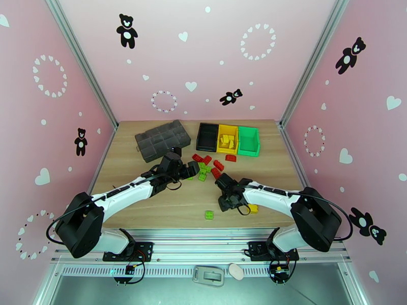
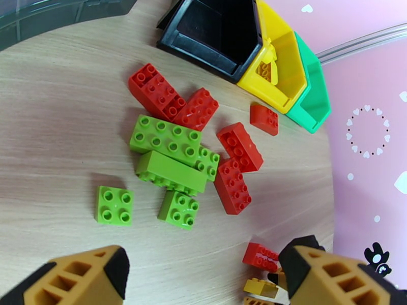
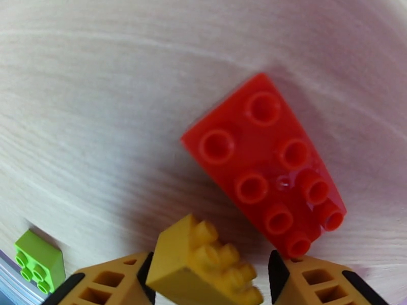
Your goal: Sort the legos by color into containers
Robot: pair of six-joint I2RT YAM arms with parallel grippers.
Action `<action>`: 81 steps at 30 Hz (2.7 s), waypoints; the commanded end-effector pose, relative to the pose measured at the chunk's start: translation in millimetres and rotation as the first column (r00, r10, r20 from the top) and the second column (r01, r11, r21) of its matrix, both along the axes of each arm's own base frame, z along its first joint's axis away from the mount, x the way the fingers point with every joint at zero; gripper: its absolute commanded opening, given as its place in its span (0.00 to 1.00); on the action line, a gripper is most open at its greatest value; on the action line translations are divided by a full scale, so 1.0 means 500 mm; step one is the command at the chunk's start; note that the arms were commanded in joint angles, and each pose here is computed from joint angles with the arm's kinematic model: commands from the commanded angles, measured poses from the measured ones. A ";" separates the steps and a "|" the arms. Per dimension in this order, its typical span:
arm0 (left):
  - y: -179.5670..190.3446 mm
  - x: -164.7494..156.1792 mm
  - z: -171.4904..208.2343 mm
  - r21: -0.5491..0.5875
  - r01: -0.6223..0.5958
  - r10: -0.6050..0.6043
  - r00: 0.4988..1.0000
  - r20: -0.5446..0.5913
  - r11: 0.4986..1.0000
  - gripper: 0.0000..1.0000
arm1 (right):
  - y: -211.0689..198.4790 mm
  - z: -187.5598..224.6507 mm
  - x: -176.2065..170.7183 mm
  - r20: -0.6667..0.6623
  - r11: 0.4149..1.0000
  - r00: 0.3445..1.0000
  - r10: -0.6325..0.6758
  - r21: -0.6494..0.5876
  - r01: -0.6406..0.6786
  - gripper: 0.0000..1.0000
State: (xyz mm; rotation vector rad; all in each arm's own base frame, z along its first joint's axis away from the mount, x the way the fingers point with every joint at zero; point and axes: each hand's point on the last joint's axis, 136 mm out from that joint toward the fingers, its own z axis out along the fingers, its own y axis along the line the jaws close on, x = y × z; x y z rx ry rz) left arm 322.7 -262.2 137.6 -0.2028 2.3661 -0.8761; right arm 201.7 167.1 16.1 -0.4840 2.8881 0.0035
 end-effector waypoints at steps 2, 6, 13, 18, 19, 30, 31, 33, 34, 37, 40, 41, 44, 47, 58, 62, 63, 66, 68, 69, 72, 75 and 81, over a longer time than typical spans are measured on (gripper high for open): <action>0.001 -0.002 -0.018 0.026 -0.002 0.003 1.000 -0.020 1.000 0.86 | 0.007 0.017 0.018 0.024 1.000 1.000 0.008 0.003 -0.008 0.48; -0.004 0.000 -0.021 0.022 0.004 -0.004 1.000 -0.027 1.000 0.87 | 0.014 0.039 0.015 0.035 0.999 0.999 0.013 0.042 -0.014 0.36; -0.031 0.014 -0.011 -0.006 0.035 -0.035 0.999 -0.030 0.999 0.90 | 0.008 0.110 0.027 0.105 0.993 0.994 -0.017 0.116 0.005 0.22; -0.070 0.036 0.013 -0.045 0.076 -0.077 0.997 -0.024 0.996 0.94 | -0.003 0.177 0.073 0.176 0.981 0.981 -0.078 0.190 0.044 0.20; -0.080 0.042 0.019 -0.055 0.086 -0.087 0.996 -0.021 0.995 0.95 | -0.008 0.194 0.090 0.198 0.978 0.975 -0.098 0.202 0.057 0.20; -0.171 0.129 0.075 -0.096 0.148 -0.147 0.989 0.016 0.984 0.98 | -0.053 0.312 0.300 0.338 0.936 0.899 -0.280 0.303 0.177 0.20; -0.180 0.138 0.080 -0.099 0.154 -0.152 0.988 0.021 0.983 0.98 | -0.057 0.318 0.322 0.343 0.931 0.891 -0.296 0.313 0.189 0.20; -0.197 0.155 0.085 -0.103 0.166 -0.164 0.986 0.026 0.981 0.98 | -0.062 0.330 0.366 0.347 0.920 0.881 -0.322 0.333 0.206 0.19; -0.207 0.163 0.089 -0.109 0.174 -0.171 0.985 0.031 0.979 0.97 | -0.066 0.331 0.389 0.347 0.917 0.876 -0.334 0.335 0.217 0.19; -0.233 0.189 0.106 -0.123 0.192 -0.187 0.981 0.049 0.974 0.94 | -0.070 0.335 0.452 0.347 0.911 0.868 -0.354 0.339 0.236 0.18; -0.246 0.214 0.120 -0.112 0.190 -0.183 0.981 0.070 0.975 0.94 | -0.080 0.328 0.514 0.341 0.906 0.861 -0.377 0.331 0.265 0.18; -0.247 0.220 0.121 -0.109 0.188 -0.181 0.981 0.072 0.976 0.94 | -0.083 0.329 0.531 0.341 0.903 0.858 -0.384 0.332 0.272 0.18; -0.246 0.234 0.128 -0.114 0.177 -0.169 0.982 0.080 0.977 0.94 | -0.090 0.322 0.584 0.343 0.902 0.852 -0.395 0.319 0.290 0.17; -0.238 0.239 0.125 -0.113 0.166 -0.157 0.984 0.080 0.980 0.94 | -0.097 0.314 0.631 0.345 0.901 0.846 -0.406 0.303 0.310 0.17; -0.204 0.241 0.097 -0.101 0.138 -0.133 0.989 0.059 0.985 0.93 | -0.089 0.289 0.730 0.327 0.902 0.854 -0.406 0.296 0.315 0.43; -0.200 0.235 0.090 -0.098 0.138 -0.133 0.990 0.054 0.986 0.93 | -0.089 0.311 0.731 0.339 0.899 0.848 -0.407 0.311 0.308 0.50; -0.199 0.233 0.088 -0.097 0.139 -0.135 0.990 0.052 0.985 0.93 | -0.088 0.317 0.727 0.338 0.900 0.849 -0.405 0.313 0.305 0.50; -0.196 0.223 0.084 -0.091 0.137 -0.133 0.990 0.049 0.986 0.93 | -0.088 0.339 0.710 0.337 0.898 0.851 -0.403 0.325 0.297 0.50; -0.195 0.211 0.082 -0.075 0.142 -0.138 0.989 0.052 0.987 0.93 | -0.091 0.352 0.688 0.340 0.894 0.847 -0.408 0.336 0.295 0.50; -0.195 0.204 0.076 -0.063 0.143 -0.140 0.989 0.050 0.988 0.93 | -0.094 0.356 0.675 0.344 0.892 0.844 -0.411 0.341 0.296 0.51; -0.202 0.181 0.067 -0.036 0.160 -0.158 0.986 0.049 0.987 0.92 | -0.105 0.376 0.625 0.359 0.883 0.830 -0.427 0.364 0.296 0.53; -0.208 0.156 0.053 -0.013 0.177 -0.176 0.983 0.045 0.984 0.91 | -0.119 0.386 0.563 0.364 0.875 0.821 -0.440 0.379 0.300 0.54; -0.199 0.116 0.019 0.027 0.190 -0.190 0.981 0.024 0.981 0.89 | -0.150 0.360 0.422 0.328 0.861 0.822 -0.464 0.384 0.333 0.56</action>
